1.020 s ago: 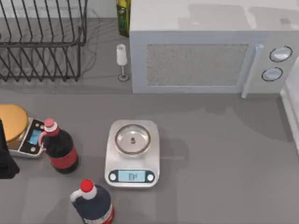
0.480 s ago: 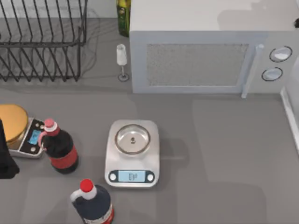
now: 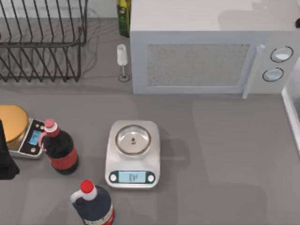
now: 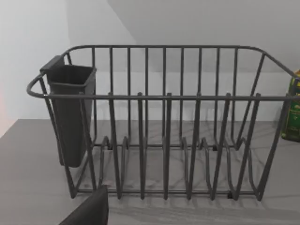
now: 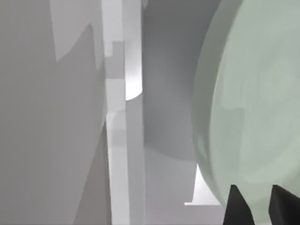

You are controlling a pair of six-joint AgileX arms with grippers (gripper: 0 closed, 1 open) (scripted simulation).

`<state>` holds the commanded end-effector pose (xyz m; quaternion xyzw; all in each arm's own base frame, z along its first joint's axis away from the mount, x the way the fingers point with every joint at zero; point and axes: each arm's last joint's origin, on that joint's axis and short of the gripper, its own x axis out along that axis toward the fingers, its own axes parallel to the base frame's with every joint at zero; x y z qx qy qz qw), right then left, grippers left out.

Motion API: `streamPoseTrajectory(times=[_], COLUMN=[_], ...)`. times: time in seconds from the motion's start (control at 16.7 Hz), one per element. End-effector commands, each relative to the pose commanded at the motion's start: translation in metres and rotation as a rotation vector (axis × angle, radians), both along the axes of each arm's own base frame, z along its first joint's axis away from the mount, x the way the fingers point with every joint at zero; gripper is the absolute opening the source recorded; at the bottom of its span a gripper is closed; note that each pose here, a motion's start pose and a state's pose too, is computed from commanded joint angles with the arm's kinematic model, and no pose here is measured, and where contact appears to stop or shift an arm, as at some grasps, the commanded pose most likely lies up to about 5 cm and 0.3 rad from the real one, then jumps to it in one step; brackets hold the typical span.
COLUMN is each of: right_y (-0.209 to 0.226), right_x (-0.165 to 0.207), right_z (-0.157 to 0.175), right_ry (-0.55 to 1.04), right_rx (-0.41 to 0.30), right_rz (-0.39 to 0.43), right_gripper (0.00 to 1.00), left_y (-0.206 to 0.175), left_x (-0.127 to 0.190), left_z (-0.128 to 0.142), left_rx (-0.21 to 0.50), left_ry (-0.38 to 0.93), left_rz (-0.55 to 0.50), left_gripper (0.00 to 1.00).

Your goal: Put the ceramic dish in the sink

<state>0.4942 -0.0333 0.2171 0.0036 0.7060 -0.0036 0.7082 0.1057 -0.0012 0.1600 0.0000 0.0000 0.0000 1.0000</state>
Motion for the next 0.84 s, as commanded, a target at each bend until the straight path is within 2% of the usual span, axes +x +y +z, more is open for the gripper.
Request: streamPoseTrajectory(times=[0.48, 0.84], right_y=[0.0, 0.0], right_x=[0.0, 0.0], right_z=[0.0, 0.0], right_ry=[0.0, 0.0], right_rx=[0.0, 0.0], right_rz=[0.0, 0.0], right_gripper=[0.98, 1.0], left_y=[0.0, 0.0], left_x=[0.0, 0.0], left_z=[0.0, 0.0], left_rx=[0.0, 0.0], left_ry=[0.0, 0.0], left_rz=[0.0, 0.0], left_gripper=[1.0, 1.0])
